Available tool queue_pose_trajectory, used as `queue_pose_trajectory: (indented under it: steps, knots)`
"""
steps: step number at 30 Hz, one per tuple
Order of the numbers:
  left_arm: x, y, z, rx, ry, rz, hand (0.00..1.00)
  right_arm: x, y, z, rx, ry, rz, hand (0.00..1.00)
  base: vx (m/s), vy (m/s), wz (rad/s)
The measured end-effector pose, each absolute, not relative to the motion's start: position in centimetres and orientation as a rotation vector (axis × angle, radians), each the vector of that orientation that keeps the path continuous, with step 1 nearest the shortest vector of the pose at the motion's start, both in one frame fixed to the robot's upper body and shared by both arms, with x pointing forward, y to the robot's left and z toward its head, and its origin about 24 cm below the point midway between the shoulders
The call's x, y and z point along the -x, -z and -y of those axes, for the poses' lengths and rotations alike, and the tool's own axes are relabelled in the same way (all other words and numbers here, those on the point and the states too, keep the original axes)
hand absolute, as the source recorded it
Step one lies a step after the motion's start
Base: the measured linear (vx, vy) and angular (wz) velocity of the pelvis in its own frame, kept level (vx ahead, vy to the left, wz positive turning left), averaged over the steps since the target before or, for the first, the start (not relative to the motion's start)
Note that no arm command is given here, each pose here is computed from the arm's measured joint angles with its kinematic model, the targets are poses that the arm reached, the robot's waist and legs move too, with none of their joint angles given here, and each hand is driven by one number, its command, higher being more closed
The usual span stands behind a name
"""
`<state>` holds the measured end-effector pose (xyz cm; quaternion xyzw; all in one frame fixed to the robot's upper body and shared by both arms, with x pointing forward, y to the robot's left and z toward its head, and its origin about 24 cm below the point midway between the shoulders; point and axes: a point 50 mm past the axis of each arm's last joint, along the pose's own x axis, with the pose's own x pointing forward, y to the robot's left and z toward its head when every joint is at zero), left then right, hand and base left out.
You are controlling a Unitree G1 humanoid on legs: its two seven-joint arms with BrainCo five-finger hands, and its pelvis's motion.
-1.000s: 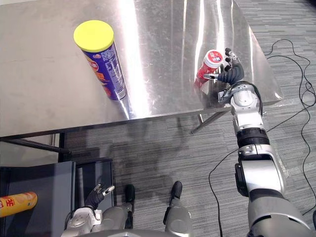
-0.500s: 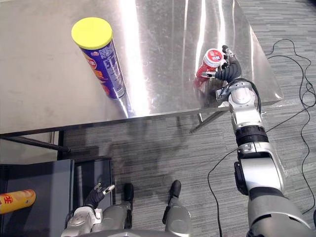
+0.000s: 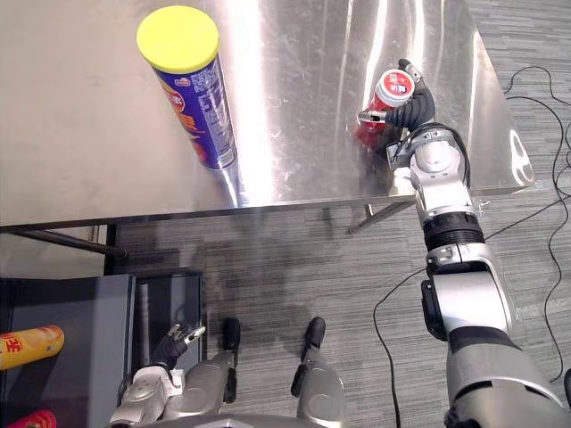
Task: Put the gum and the chips on the shelf.
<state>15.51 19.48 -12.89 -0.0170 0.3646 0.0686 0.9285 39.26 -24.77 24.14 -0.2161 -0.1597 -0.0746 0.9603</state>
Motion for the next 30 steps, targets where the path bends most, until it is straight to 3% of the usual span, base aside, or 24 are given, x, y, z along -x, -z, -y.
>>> queue_pose_trajectory:
  steps: [17,24,30]
  knots:
    - [-15.4,12.9,-19.6,0.024,-0.157,-0.754,0.0,-38.7,-25.2,23.9,0.477,0.153,0.399,1.0,0.03,0.002,-0.01]
    - [-14.9,13.2,-20.0,0.02,-0.171,-0.786,0.0,-35.7,-27.0,24.6,0.415,0.219,0.589,1.0,0.0,0.0,0.0]
    - [-12.5,14.5,-19.9,-0.017,-0.147,-0.892,0.0,-32.2,-23.4,26.6,0.372,0.281,0.593,1.0,0.0,-0.016,0.1]
